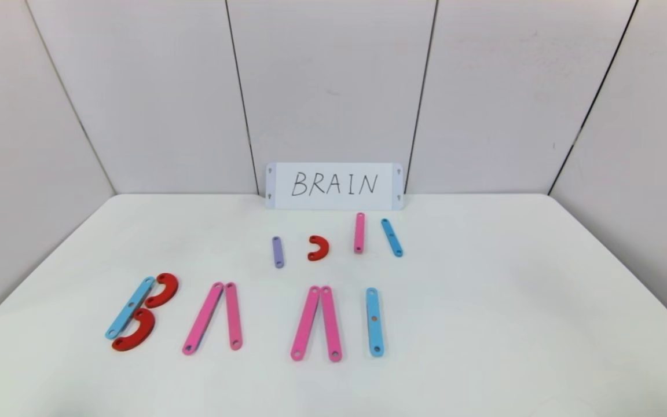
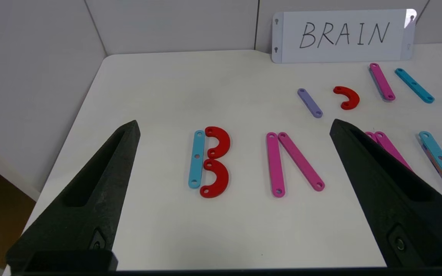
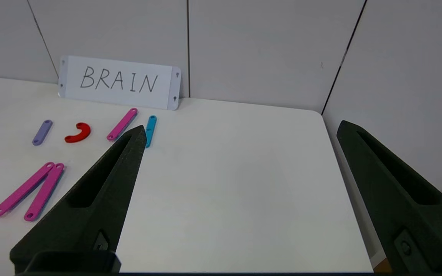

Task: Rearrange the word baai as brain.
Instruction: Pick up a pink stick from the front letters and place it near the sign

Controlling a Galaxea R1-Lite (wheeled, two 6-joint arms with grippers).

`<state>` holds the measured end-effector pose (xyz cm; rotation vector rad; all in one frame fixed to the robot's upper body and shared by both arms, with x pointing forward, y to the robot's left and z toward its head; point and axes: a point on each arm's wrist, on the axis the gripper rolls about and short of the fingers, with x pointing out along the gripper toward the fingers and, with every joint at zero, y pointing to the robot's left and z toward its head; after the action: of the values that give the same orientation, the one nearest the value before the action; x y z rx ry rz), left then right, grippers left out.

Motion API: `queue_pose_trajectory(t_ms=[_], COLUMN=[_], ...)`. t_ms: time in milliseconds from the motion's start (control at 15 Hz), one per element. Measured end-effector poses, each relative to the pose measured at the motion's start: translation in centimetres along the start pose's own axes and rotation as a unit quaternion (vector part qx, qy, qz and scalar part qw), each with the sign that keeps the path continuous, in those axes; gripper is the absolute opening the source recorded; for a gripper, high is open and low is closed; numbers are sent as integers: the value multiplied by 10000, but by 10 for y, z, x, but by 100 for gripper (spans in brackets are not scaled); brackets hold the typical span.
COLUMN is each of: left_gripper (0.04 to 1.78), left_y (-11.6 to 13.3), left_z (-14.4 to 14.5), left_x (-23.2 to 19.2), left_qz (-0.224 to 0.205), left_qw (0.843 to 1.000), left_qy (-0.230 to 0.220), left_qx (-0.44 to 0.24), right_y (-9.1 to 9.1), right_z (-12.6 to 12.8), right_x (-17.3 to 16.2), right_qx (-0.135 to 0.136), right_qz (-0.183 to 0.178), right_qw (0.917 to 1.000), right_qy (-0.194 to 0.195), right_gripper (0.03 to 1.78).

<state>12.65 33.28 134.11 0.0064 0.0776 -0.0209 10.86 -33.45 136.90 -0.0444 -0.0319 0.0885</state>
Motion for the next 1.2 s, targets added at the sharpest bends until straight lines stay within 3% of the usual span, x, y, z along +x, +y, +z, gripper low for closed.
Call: queue_pose_trajectory(t_ms=[200,467,800,1200], left_gripper=[174,174,174,174], left_y=[0,-1,-9,-22], left_z=[26,37,14,-25], left_x=[50,120,185,213], left_qz=[-20,-273,-873,-1164], left_qw=[9984,9873,9557,9208], left_qy=[546,1536,2767,3675], left_qx=[159,311,494,598], right_y=[-4,0,20,33], right_z=[22,28,9,-23], right_x=[50,124,198,234], right_qx=[116,202,276,349], right_qz=[190,554,1219,1665], right_qw=[9978,9885,9678,9452], right_qy=[628,1394,2183,2785], right_gripper=[174,174,174,174])
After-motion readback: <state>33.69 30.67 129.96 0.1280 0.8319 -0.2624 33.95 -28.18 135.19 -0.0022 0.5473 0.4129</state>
